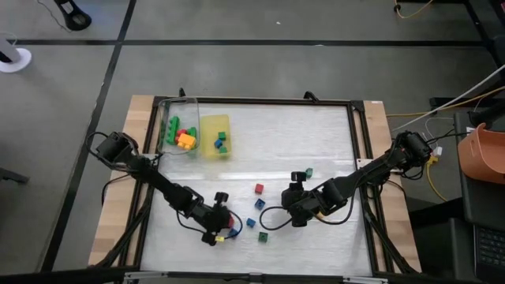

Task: Sort blocks by size
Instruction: Put the small red game piece into the yellow bin

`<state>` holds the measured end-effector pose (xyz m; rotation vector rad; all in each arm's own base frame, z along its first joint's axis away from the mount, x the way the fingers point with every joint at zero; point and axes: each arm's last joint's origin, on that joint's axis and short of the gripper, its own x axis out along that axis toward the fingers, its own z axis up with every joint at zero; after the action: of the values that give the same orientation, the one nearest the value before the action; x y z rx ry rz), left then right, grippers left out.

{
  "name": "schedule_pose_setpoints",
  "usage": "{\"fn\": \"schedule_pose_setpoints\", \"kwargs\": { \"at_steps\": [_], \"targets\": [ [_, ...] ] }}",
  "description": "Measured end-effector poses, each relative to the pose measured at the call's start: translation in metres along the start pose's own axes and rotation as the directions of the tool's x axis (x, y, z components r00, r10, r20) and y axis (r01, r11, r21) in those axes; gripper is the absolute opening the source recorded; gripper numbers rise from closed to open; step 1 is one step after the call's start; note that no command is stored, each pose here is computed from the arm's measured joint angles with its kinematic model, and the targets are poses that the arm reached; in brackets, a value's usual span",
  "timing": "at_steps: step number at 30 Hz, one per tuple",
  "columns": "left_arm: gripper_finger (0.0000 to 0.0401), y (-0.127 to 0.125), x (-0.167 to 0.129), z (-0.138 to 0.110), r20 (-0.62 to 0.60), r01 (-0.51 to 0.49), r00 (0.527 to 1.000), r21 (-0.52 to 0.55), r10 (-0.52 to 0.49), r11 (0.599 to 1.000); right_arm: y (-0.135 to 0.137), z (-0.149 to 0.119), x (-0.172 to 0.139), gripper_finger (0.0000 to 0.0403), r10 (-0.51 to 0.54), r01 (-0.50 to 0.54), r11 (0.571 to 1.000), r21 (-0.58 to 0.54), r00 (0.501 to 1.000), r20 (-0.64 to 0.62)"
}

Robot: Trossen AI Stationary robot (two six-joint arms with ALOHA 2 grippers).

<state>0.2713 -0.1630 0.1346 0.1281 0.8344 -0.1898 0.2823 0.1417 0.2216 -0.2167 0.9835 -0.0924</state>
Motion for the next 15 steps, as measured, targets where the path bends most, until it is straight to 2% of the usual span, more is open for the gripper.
{"fn": "schedule_pose_setpoints", "kwargs": {
  "at_steps": [7,12,15],
  "targets": [
    [0.0122,0.021,-0.008,0.016,0.059,-0.033,0.998,-0.004,0.033,0.999,0.0,0.0,0.0,0.0177,0.0,0.0,1.0,-0.009,1.0,0.0],
    [0.0121,0.039,-0.034,0.03,0.113,-0.07,0.991,0.02,0.067,0.997,0.0,-0.001,0.0,0.0177,-0.003,0.003,1.0,-0.013,1.0,-0.009],
    [0.0126,0.052,-0.054,0.032,0.102,-0.14,0.985,0.003,0.139,0.99,0.0,-0.001,0.0,0.0177,-0.003,0.003,1.0,-0.013,1.0,-0.01]
  ]
}}
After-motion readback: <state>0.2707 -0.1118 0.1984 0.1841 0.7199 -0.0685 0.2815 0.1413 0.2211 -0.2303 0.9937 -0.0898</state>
